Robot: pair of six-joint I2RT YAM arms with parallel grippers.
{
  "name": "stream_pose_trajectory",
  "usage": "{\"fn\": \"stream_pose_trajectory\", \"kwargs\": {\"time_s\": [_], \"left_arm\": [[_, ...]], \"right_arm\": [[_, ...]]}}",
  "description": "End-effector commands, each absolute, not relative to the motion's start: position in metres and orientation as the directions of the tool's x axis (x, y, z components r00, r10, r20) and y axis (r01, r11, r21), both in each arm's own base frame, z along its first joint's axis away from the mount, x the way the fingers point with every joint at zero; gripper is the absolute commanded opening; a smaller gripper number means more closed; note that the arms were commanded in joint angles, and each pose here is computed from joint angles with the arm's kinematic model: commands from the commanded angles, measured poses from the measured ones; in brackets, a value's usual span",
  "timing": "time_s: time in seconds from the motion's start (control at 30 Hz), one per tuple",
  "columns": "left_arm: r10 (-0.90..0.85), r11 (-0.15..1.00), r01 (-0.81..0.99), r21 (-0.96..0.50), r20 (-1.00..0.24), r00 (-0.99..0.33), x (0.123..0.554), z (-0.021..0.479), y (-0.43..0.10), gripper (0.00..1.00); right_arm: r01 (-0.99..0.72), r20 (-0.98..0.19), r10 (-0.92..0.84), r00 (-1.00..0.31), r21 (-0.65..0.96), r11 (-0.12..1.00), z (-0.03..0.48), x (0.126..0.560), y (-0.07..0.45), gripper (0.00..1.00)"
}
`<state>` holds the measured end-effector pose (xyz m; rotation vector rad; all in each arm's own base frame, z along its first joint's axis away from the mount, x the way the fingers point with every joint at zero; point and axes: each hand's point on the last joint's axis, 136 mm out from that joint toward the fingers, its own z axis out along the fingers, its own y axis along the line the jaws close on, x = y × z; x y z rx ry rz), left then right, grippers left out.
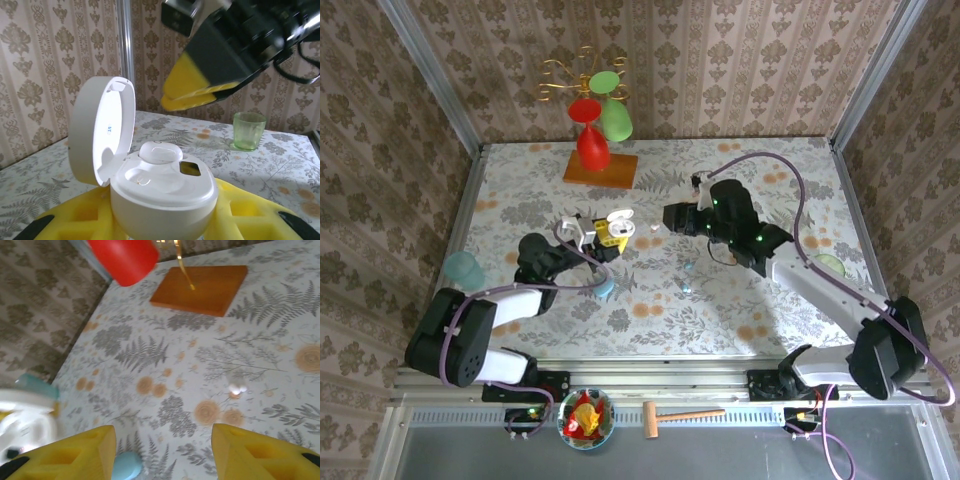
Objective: Insert wireless bluetooth earbuds into charging case
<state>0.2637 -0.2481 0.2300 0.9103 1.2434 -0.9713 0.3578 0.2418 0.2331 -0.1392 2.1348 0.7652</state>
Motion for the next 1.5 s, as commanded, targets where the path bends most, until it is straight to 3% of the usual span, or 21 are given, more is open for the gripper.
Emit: {"fn": "stream_pose_trajectory", "kwargs": {"time_s": [0.0, 0.3, 0.47, 0.6, 0.93, 1.47], "left_arm": [[-0.111, 0.369, 0.923, 0.107, -0.981, 0.158, 0.262, 0.248, -0.241, 0.24], [-0.132, 0.383, 0.916, 0.118, -0.975, 0.180, 0.250, 0.259, -0.235, 0.24], [-0.131, 0.389, 0.914, 0.119, -0.974, 0.183, 0.248, 0.259, -0.233, 0.24], [-0.122, 0.394, 0.910, 0.130, -0.974, 0.193, 0.247, 0.261, -0.232, 0.24], [-0.118, 0.393, 0.910, 0.133, -0.974, 0.193, 0.248, 0.261, -0.233, 0.24], [-0.114, 0.394, 0.909, 0.137, -0.974, 0.196, 0.248, 0.261, -0.233, 0.24]], "right_arm": [[-0.317, -0.734, 0.091, -0.673, 0.398, 0.861, 0.197, 0.385, 0.247, 0.52], [-0.322, -0.546, -0.170, -0.821, 0.195, 0.927, 0.094, 0.441, 0.272, 0.49], [-0.364, -0.471, -0.330, -0.818, -0.019, 0.931, 0.058, 0.456, 0.271, 0.39], [-0.418, -0.403, -0.461, -0.790, -0.195, 0.887, 0.049, 0.453, 0.268, 0.34], [-0.490, -0.294, -0.628, -0.721, -0.424, 0.761, 0.043, 0.449, 0.274, 0.28], [-0.503, -0.255, -0.667, -0.700, -0.487, 0.714, 0.034, 0.460, 0.278, 0.25]]}}
